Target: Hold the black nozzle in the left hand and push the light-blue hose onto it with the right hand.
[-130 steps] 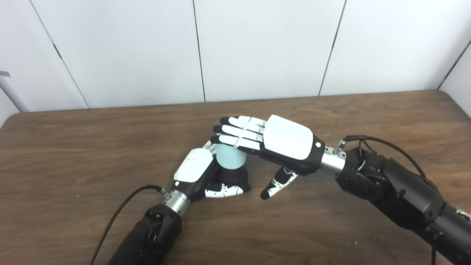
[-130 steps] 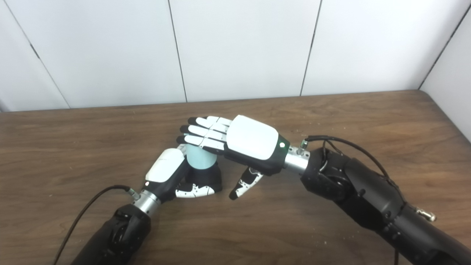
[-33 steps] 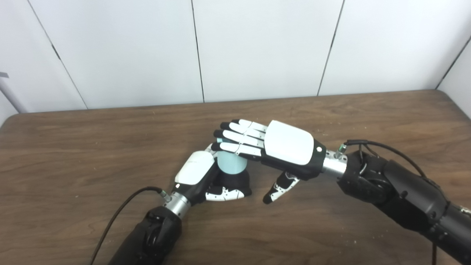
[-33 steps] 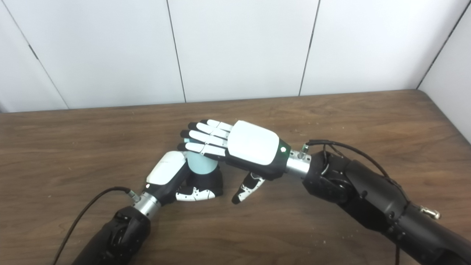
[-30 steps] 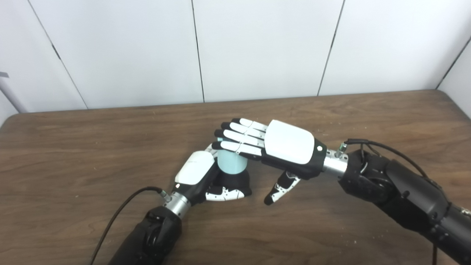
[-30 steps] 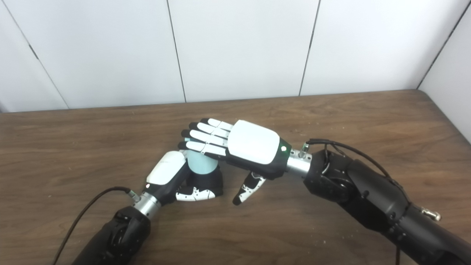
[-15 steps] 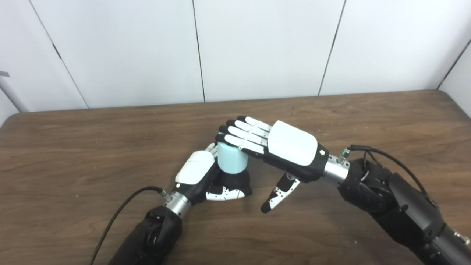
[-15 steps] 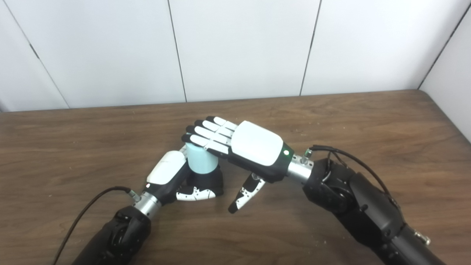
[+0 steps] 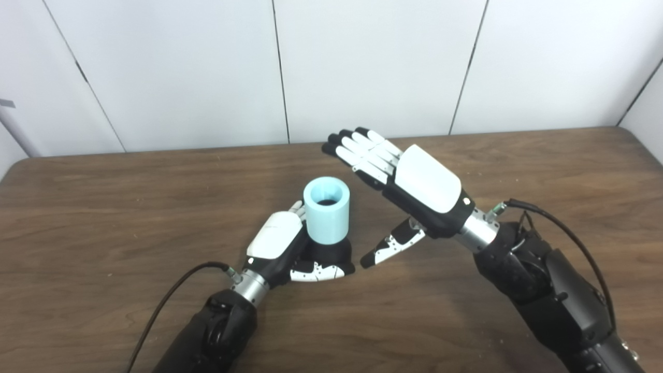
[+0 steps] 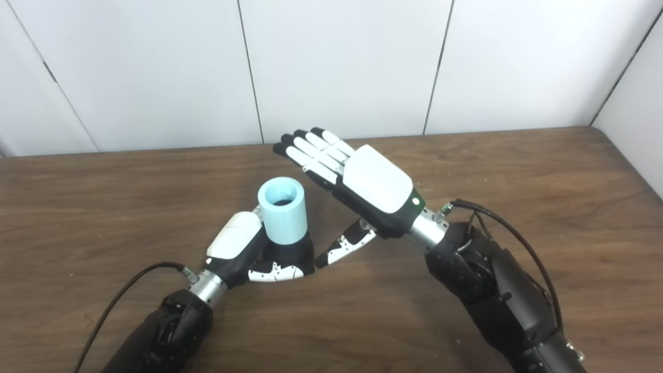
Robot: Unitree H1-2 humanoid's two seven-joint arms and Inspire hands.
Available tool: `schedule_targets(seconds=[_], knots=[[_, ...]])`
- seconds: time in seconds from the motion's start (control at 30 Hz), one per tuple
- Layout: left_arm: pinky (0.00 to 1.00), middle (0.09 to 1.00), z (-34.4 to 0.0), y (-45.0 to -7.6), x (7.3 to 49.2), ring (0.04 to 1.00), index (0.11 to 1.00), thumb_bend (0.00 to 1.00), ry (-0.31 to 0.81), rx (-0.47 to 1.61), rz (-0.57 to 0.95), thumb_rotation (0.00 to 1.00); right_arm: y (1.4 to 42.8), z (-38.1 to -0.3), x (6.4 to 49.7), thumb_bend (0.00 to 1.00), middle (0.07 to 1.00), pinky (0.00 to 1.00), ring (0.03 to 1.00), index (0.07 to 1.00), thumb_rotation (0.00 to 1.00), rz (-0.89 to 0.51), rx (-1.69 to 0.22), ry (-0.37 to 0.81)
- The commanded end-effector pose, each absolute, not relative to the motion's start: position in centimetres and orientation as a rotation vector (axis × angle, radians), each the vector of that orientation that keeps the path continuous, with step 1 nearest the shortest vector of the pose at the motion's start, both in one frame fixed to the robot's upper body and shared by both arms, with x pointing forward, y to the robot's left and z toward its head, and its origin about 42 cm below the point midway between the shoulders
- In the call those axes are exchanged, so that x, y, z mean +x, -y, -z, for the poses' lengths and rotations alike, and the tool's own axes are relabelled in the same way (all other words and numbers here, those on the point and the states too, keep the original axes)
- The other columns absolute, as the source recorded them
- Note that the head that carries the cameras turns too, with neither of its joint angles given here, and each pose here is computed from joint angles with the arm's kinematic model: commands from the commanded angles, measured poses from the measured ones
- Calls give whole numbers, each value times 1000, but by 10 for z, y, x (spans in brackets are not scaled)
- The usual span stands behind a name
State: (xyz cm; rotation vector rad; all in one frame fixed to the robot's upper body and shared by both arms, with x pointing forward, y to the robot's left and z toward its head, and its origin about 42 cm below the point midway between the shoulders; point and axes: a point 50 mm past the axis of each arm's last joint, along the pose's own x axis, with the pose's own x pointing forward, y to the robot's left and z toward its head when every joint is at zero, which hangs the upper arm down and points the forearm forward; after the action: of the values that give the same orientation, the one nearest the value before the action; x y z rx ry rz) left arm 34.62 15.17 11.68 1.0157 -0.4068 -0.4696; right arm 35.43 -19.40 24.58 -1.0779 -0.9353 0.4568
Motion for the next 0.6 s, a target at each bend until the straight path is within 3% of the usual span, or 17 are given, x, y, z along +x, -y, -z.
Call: schedule_targets(seconds=[0.0, 0.47, 0.57], knots=[[1000, 893, -55, -164, 305, 964, 544, 548, 210, 1033, 555, 634, 193, -262, 355, 834, 1000, 1000, 1000, 1000, 287, -414, -1065, 1002], [1000, 893, -57, -166, 306, 964, 547, 550, 204, 1017, 549, 632, 197, -256, 350, 837, 1000, 1000, 1000, 1000, 268, -434, -1083, 943], [1000, 892, -57, -165, 305, 963, 592, 629, 202, 1004, 553, 586, 198, -254, 348, 838, 1000, 1000, 1000, 1000, 265, -434, -1075, 927]])
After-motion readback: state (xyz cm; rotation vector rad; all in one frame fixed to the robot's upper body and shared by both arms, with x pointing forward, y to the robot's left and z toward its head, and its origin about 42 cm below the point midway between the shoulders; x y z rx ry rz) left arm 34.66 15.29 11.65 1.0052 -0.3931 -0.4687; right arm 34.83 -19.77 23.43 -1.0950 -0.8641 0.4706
